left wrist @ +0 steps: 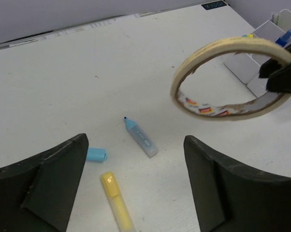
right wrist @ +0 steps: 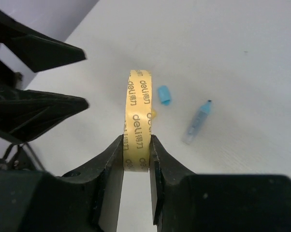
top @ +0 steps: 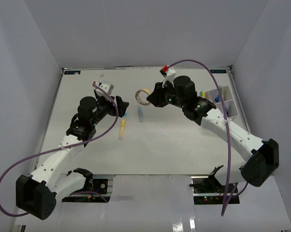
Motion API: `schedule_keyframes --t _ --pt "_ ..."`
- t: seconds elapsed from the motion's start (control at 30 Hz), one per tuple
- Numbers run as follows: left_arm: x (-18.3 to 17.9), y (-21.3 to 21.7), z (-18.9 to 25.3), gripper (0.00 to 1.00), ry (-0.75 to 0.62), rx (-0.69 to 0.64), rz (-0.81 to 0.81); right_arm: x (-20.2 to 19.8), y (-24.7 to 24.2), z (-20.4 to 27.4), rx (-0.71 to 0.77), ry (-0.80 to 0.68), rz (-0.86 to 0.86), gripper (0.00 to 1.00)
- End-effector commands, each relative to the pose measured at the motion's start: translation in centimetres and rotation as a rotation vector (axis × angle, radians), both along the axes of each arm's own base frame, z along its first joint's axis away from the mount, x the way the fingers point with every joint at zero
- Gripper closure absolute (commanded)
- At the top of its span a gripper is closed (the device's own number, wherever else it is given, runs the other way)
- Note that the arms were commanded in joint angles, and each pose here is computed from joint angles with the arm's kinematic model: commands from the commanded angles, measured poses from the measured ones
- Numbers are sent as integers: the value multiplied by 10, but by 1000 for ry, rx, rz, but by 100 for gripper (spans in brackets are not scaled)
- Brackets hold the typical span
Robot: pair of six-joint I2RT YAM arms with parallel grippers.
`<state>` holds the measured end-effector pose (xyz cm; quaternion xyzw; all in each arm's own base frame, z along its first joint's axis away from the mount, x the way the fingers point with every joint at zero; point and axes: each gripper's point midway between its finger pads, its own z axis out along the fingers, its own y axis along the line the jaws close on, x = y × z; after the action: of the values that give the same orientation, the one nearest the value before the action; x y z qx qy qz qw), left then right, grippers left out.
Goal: Sort the stationery into containers
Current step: Place the stationery in the storage box.
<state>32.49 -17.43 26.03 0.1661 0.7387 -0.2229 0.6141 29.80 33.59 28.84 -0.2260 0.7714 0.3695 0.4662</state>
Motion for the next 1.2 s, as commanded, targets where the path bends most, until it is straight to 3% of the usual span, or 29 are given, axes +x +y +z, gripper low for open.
schedule_keyframes --t 0.0,0.03,0.23,0.43,0.7,1.17 --pt "-2 -1 4 7 -11 -15 -5 27 -62 1 -134 -97 -206 92" --pt "-2 -1 4 2 -7 -18 2 25 -78 -8 -180 -92 -230 92" --pt "1 2 -2 2 20 -18 27 47 -217 -47 -389 -36 -570 92" --pt "9 7 -14 2 65 -1 75 38 -306 -63 -548 45 -806 92" --pt "12 8 -28 2 118 18 94 29 -338 -90 -631 184 -878 92" --pt "12 7 -29 2 125 19 92 32 -362 -99 -682 222 -949 92"
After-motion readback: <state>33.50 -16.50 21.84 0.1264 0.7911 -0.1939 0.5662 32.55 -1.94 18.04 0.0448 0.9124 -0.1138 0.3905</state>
